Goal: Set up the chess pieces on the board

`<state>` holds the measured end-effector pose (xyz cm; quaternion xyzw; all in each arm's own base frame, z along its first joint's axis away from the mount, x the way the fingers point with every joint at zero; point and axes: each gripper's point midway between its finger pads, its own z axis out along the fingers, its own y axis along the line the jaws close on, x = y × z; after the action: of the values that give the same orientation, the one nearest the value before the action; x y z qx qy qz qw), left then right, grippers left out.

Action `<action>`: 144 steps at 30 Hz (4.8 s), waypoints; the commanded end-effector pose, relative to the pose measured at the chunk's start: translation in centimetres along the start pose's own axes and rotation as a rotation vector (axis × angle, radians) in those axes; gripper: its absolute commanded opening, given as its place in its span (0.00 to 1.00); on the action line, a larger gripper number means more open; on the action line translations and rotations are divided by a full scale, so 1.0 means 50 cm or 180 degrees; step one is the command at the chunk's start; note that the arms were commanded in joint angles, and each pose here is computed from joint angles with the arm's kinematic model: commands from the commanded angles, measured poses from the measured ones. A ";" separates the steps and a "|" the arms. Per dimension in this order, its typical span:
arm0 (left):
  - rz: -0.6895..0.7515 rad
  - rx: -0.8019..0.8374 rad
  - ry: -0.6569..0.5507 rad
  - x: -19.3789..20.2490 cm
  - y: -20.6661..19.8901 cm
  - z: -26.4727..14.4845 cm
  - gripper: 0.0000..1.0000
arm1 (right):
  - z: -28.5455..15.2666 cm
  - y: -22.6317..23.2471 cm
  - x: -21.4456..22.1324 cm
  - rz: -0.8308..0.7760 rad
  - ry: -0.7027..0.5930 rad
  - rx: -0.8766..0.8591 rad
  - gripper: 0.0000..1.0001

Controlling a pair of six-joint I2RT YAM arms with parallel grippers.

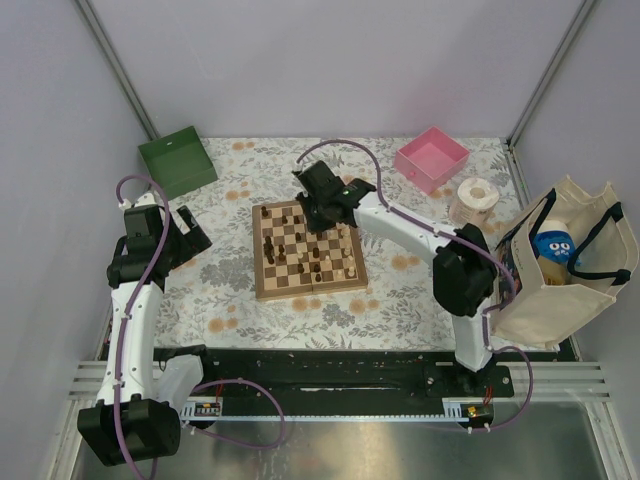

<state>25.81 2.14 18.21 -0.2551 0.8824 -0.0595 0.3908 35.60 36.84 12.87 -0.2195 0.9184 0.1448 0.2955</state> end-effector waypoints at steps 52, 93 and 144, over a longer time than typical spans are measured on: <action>0.0027 0.0081 -0.0105 -0.015 -0.008 0.000 0.99 | 0.071 -0.142 0.100 0.0477 0.0275 0.0488 0.21; 0.0027 0.0077 -0.0096 -0.015 -0.008 0.002 0.99 | 0.015 -0.031 0.136 0.0309 0.0282 -0.0080 0.38; 0.0027 0.0082 -0.0094 -0.014 -0.008 0.002 0.99 | 0.031 -0.107 0.135 0.0323 0.0269 0.0306 0.29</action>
<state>25.80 2.13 18.15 -0.2551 0.8827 -0.0596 0.3901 33.40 30.49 5.02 -0.1635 0.9529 0.0953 0.2369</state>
